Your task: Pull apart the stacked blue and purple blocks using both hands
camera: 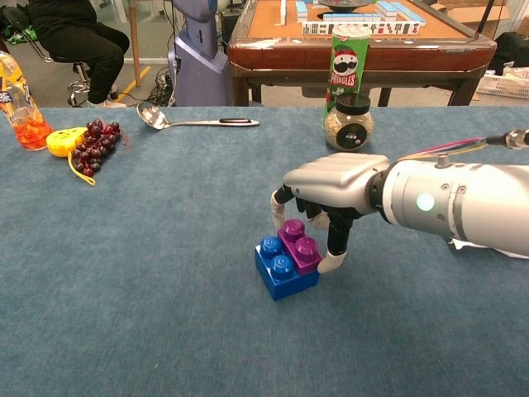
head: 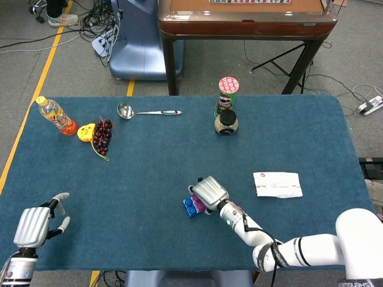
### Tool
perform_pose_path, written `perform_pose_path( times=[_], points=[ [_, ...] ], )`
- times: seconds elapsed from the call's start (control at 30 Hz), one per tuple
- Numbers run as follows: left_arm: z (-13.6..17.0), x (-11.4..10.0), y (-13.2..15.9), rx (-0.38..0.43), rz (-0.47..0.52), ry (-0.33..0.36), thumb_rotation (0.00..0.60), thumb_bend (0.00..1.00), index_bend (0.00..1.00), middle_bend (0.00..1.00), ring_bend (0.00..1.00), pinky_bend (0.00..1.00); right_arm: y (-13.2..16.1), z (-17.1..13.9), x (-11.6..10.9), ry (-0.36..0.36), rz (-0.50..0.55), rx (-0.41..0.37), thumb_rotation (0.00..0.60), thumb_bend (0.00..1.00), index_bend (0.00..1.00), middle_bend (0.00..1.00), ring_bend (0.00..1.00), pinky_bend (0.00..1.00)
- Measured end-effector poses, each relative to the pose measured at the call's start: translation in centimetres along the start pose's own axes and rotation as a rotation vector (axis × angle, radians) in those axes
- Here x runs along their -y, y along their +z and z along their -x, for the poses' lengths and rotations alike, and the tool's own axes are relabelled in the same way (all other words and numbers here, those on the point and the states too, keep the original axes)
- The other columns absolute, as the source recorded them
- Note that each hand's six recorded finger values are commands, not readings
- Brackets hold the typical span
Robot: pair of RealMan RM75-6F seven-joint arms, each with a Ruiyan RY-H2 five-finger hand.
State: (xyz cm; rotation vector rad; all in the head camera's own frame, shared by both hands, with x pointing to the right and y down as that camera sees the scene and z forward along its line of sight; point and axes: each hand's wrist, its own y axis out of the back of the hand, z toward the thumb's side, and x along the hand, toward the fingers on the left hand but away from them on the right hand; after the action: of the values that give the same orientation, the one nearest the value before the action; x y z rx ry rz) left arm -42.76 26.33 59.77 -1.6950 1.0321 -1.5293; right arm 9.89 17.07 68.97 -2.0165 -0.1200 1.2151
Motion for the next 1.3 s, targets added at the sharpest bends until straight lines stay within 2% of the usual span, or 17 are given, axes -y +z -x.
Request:
perform_pose_path(
  times=[0.23, 0.8, 1.2, 1.3],
  points=[
    [0.0, 0.1, 0.2, 0.003, 0.002, -0.001, 0.600, 0.33, 0.30, 0.52, 0.58, 0.81, -0.2, 0.0, 0.0, 0.000, 0.002, 0.008, 0.600, 0.06, 0.42, 1.00, 0.99, 1.00],
    [0.0, 0.3, 0.4, 0.007, 0.006, -0.005, 0.600, 0.33, 0.30, 0.52, 0.58, 0.81, -0.4, 0.0, 0.1, -0.027, 0.025, 0.001, 0.600, 0.29, 0.57, 1.00, 1.00, 1.00],
    [-0.8, -0.3, 1.6, 0.031, 0.049, 0.008, 0.600, 0.33, 0.30, 0.52, 0.58, 0.81, -2.0, -0.9, -1.3, -0.086, 0.150, -0.002, 0.600, 0.32, 0.59, 1.00, 1.00, 1.00],
    [-1.3, -0.6, 2.3, 0.043, 0.076, 0.014, 0.600, 0.30, 0.30, 0.52, 0.58, 0.81, -2.7, -1.2, -2.0, -0.109, 0.196, -0.002, 0.600, 0.33, 0.59, 1.00, 1.00, 1.00]
  ],
)
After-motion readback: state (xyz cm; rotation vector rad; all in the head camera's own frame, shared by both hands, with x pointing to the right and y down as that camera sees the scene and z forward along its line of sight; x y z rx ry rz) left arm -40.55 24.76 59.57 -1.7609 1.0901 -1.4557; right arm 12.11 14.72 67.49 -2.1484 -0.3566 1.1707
